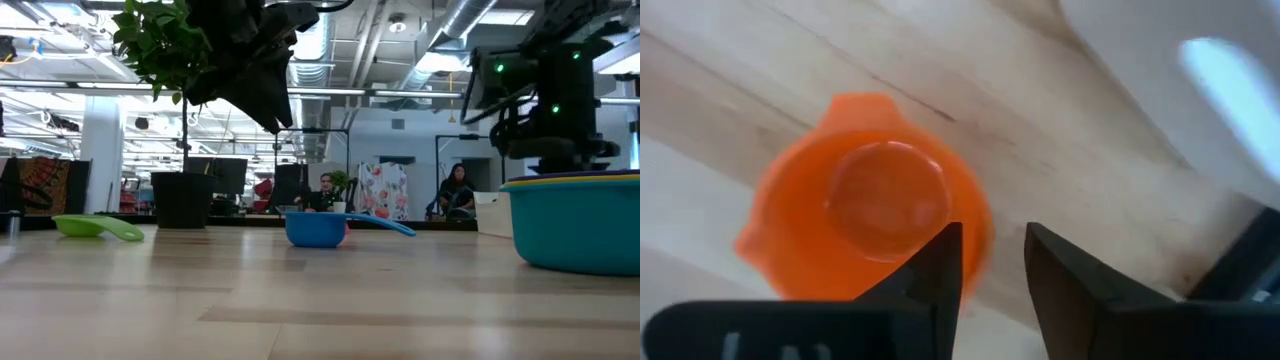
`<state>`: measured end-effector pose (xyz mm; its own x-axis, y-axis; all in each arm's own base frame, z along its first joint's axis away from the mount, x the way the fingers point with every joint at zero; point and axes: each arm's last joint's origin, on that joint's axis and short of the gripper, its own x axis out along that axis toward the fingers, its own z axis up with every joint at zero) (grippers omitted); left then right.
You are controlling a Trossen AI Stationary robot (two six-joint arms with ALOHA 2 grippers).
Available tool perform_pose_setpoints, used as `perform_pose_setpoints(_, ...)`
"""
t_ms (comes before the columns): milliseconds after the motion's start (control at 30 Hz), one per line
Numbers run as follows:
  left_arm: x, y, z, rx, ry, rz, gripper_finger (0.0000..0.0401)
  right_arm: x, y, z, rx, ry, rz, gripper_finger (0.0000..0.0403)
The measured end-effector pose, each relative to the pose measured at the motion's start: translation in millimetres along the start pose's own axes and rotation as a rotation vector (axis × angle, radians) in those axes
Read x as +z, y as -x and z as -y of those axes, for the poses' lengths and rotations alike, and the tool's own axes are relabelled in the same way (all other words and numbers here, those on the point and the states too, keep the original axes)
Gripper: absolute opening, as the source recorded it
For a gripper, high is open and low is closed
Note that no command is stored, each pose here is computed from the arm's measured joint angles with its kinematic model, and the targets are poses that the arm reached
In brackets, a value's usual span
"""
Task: Nest measuring cups in basket
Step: Stack the orange measuring cup on the dark blue measuring cup
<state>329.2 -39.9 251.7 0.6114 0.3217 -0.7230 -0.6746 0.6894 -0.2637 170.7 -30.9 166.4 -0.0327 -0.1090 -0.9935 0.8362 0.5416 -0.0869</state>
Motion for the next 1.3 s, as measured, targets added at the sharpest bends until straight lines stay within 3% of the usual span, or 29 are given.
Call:
perform_pose_setpoints(167, -3.0, 0.8, -0.3, 0.005, 0.011, -0.024, 0.0085, 3.6, -8.7, -3.7, -0.006, 0.055, -0.044, 0.0092)
perform_pose_setpoints(367, -10.7, 3.5, 0.2, 0.015, 0.030, -0.076, 0.0085, -6.6, 2.8, -11.3, 0.042, 0.164, -0.010, 0.0014)
perform_pose_setpoints(700, -15.7, 6.5, 4.0, 0.008, 0.012, -0.076, 0.0085, -32.3, 69.5, -47.5, 0.216, 0.394, 0.189, 0.0008)
perform_pose_setpoints(900, -17.1, 7.1, 5.3, -0.006, 0.007, -0.090, 0.0085, -45.3, 96.0, -77.4, 0.264, 0.476, 0.206, 0.0012)
perform_pose_setpoints(1300, -31.4, 16.1, 16.1, -0.036, -0.011, -0.097, 0.0085, -80.0, 109.4, -152.9, 0.253, 0.677, 0.159, 0.0017)
